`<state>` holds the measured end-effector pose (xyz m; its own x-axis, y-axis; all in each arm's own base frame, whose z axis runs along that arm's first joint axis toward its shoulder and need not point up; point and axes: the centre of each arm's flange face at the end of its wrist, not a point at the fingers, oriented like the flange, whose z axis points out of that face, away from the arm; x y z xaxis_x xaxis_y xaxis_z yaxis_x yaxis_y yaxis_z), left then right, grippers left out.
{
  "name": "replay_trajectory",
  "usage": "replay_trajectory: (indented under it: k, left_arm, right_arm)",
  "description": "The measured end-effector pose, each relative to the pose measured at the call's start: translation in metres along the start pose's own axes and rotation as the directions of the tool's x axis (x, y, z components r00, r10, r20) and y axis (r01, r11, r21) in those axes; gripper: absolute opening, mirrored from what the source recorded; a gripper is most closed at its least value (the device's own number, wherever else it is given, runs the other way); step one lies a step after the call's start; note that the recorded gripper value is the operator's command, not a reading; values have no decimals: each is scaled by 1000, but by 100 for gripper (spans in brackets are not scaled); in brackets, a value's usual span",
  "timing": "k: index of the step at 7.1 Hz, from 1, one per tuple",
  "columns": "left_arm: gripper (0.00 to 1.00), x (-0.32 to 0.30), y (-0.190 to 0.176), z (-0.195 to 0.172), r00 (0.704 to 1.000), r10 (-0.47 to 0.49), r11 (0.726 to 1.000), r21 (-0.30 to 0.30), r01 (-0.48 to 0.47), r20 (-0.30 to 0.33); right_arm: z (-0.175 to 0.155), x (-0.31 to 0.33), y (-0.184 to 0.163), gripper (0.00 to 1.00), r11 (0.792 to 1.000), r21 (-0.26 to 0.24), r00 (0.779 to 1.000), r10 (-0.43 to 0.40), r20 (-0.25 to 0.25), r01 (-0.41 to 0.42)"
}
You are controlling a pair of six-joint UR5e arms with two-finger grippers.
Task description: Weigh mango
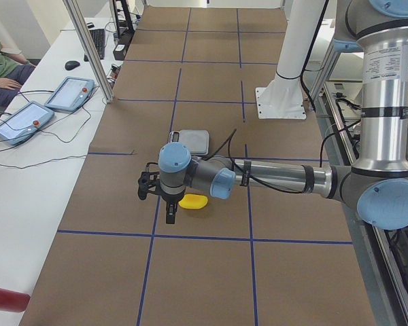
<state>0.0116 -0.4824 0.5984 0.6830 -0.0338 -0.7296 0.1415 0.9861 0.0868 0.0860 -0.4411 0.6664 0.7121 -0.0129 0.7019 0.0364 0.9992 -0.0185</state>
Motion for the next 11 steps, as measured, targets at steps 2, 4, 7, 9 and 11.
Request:
replay_trajectory:
  k: [2, 4, 7, 9, 11]
  left_arm:
    - [100, 54, 26, 55, 999, -52, 999, 12, 53, -2]
    - [100, 85, 46, 98, 997, -69, 998, 9, 68, 31]
    - [100, 80, 65, 144, 998, -43, 999, -2, 44, 40]
    - [100, 83, 68, 150, 999, -32, 999, -7, 33, 30]
    - [100, 85, 68, 150, 999, -28, 1000, -10, 28, 24]
  right_arm:
    - [0, 0, 0, 100, 1000, 0, 1000, 0, 0, 0]
    - [0, 0, 0, 100, 1000, 0, 1000, 0, 0, 0]
    - [0, 0, 0, 100, 1000, 0, 1000, -1, 0, 1]
    - [0, 0, 0, 100, 1000, 0, 1000, 0, 0, 0]
    - [0, 0, 0, 100, 1000, 0, 1000, 0, 0, 0]
